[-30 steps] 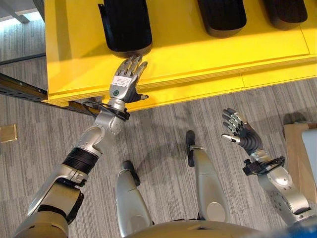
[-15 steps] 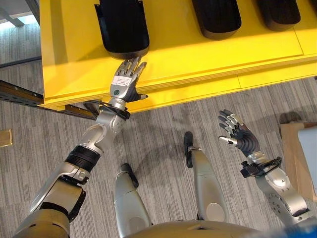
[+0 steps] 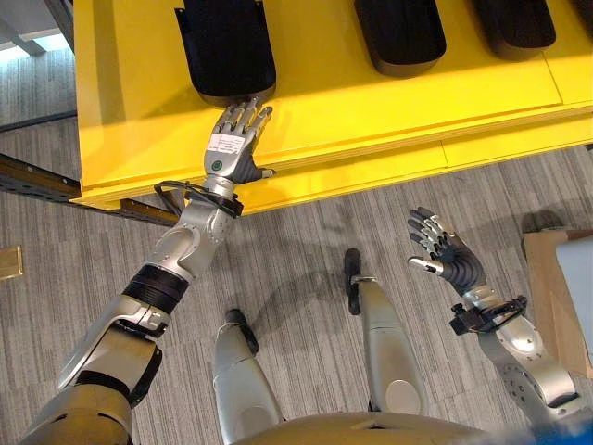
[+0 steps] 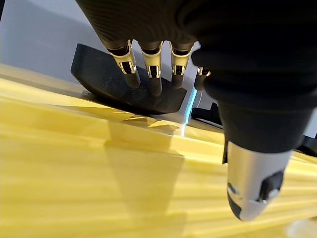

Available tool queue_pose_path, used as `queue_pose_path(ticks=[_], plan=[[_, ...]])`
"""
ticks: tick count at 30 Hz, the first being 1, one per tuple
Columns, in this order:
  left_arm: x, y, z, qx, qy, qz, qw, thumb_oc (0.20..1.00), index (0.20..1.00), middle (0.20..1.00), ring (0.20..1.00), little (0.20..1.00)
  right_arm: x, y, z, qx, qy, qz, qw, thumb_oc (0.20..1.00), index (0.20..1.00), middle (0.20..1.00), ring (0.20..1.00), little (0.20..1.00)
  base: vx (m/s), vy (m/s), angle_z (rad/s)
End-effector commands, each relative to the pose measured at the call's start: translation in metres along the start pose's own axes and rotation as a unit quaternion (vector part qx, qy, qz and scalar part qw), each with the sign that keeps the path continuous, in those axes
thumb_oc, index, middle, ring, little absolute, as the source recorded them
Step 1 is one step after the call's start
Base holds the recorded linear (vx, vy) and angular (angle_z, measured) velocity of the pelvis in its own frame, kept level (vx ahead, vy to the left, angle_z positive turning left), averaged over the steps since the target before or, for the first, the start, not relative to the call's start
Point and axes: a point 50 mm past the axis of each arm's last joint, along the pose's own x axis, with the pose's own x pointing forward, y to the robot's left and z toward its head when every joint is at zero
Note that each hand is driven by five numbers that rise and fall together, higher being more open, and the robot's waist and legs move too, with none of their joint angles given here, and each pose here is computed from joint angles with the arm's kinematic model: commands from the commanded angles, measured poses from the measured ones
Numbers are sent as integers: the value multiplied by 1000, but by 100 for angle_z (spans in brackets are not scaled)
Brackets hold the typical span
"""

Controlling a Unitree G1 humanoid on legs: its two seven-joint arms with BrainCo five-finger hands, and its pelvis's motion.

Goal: Move parts from the plastic box to the shelf.

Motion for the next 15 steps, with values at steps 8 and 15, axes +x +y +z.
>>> queue_pose_path(ticks=[8, 15], plan=[[11, 12, -8, 26, 0, 29, 999, 1000, 1000, 1000, 1000, 1000, -7, -4, 20, -16, -41, 7, 999, 1000, 1000, 1000, 1000, 1000, 10, 3, -1], [11, 13, -8, 28, -2, 29, 999, 1000, 1000, 1000, 1000, 1000, -8, -4, 20, -17, -39, 8, 999, 1000, 1000, 1000, 1000, 1000, 3, 1, 1]])
